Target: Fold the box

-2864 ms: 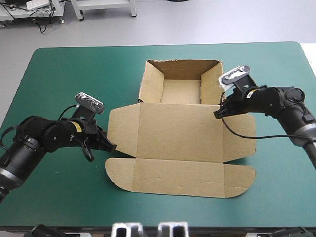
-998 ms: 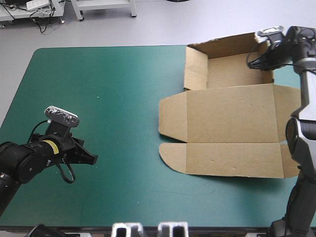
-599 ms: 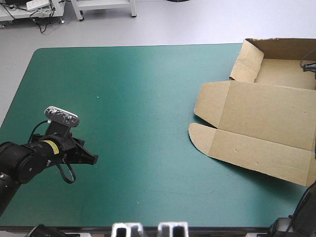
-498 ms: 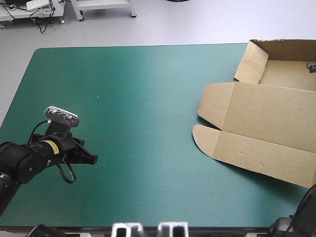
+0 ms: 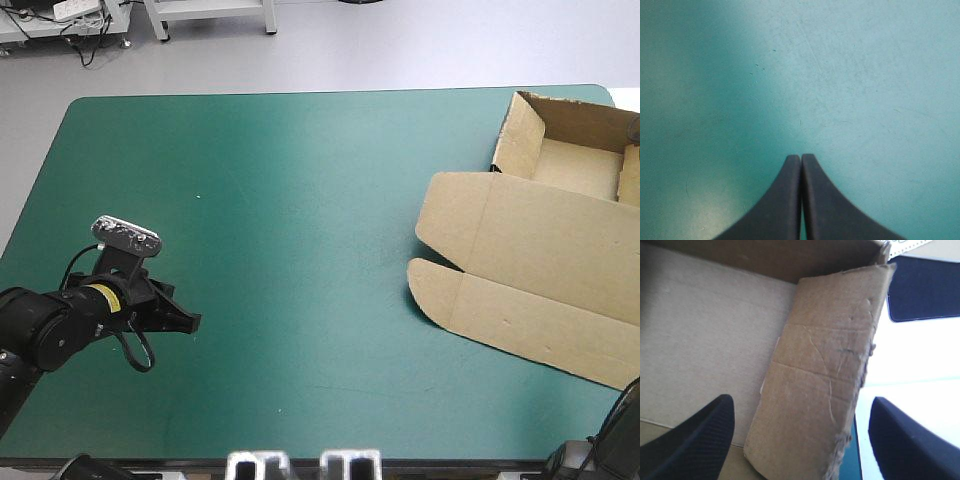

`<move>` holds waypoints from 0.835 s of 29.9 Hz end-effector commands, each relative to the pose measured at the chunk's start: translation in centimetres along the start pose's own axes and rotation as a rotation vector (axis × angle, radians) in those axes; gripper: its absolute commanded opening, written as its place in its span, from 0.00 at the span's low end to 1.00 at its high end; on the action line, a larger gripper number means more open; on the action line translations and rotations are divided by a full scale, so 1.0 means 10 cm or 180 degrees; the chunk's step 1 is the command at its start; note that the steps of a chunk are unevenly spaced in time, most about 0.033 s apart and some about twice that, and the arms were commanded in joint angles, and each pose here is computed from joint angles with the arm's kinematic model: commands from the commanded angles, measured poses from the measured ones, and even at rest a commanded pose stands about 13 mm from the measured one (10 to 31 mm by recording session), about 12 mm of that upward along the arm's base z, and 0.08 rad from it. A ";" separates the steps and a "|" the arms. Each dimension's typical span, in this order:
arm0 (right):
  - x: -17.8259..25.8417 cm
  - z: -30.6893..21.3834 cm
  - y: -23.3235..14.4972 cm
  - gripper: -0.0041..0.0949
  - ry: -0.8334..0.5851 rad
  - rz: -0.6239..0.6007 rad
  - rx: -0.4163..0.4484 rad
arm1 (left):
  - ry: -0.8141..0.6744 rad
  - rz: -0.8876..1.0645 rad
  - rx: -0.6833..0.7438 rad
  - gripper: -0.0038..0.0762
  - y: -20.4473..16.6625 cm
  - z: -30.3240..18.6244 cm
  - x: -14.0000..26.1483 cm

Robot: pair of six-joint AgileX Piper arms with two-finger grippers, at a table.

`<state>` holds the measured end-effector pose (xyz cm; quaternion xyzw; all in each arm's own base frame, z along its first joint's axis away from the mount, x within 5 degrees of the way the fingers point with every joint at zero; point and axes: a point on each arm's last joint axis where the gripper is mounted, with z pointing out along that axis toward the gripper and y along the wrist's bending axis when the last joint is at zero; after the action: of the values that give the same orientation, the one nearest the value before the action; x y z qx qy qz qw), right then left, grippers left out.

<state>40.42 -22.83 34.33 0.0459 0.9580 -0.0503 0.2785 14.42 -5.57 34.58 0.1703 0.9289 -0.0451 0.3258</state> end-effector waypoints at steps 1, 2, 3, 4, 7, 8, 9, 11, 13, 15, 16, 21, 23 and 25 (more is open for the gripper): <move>-0.18 -0.89 0.10 0.74 -0.0778 -0.0056 0.0149 | -0.0305 -0.0035 0.0015 0.03 0.00 -0.08 -0.10; -0.21 -1.06 0.16 0.72 -0.0937 -0.0055 0.0094 | -0.0347 -0.0035 0.0017 0.03 0.00 -0.09 -0.11; -0.24 -1.23 0.23 0.71 -0.1109 -0.0050 -0.0002 | -0.0378 -0.0035 0.0019 0.03 0.00 -0.09 -0.12; -0.26 -1.41 0.29 0.70 -0.1282 -0.0055 -0.0086 | -0.0415 -0.0035 0.0021 0.03 0.00 -0.09 -0.13; -0.27 -1.90 0.54 0.63 -0.1736 -0.0168 -0.0504 | -0.0475 -0.0035 0.0024 0.03 0.00 -0.09 -0.14; -0.26 -2.04 0.66 0.58 -0.1868 -0.0300 -0.0727 | -0.0492 -0.0029 0.0025 0.03 0.00 -0.09 -0.15; -0.25 -2.17 0.77 0.53 -0.2003 -0.0442 -0.0872 | -0.0503 -0.0029 0.0025 0.03 0.00 -0.09 -0.15; -0.22 -2.37 0.94 0.40 -0.2156 -0.0578 -0.0976 | -0.0518 -0.0005 0.0024 0.03 0.00 -0.09 -0.16; -0.18 -2.56 1.13 0.27 -0.2240 -0.0734 -0.0977 | -0.0518 0.0010 0.0023 0.03 0.00 -0.09 -0.16; -0.13 -2.69 1.33 0.13 -0.2273 -0.0910 -0.0976 | -0.0518 0.0017 0.0022 0.03 0.00 -0.09 -0.16; -0.11 -2.74 1.44 0.07 -0.2272 -0.0999 -0.0995 | -0.0518 0.0017 0.0022 0.03 0.00 -0.09 -0.16; 0.04 -2.75 1.98 0.02 -0.2074 -0.1392 -0.1300 | -0.0511 0.0001 0.0046 0.03 -0.01 -0.09 -0.15; 0.15 -2.67 2.17 0.02 -0.1888 -0.1571 -0.1447 | -0.0511 0.0077 0.0068 0.03 -0.02 -0.09 -0.15; 0.32 -2.58 2.36 0.02 -0.1680 -0.1826 -0.1531 | -0.0511 0.0153 0.0120 0.03 -0.03 -0.09 -0.15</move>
<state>29.49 1.65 52.97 -0.2512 0.8200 0.0892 0.5065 14.86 -5.87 34.97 0.1827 0.9137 -0.0527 0.3591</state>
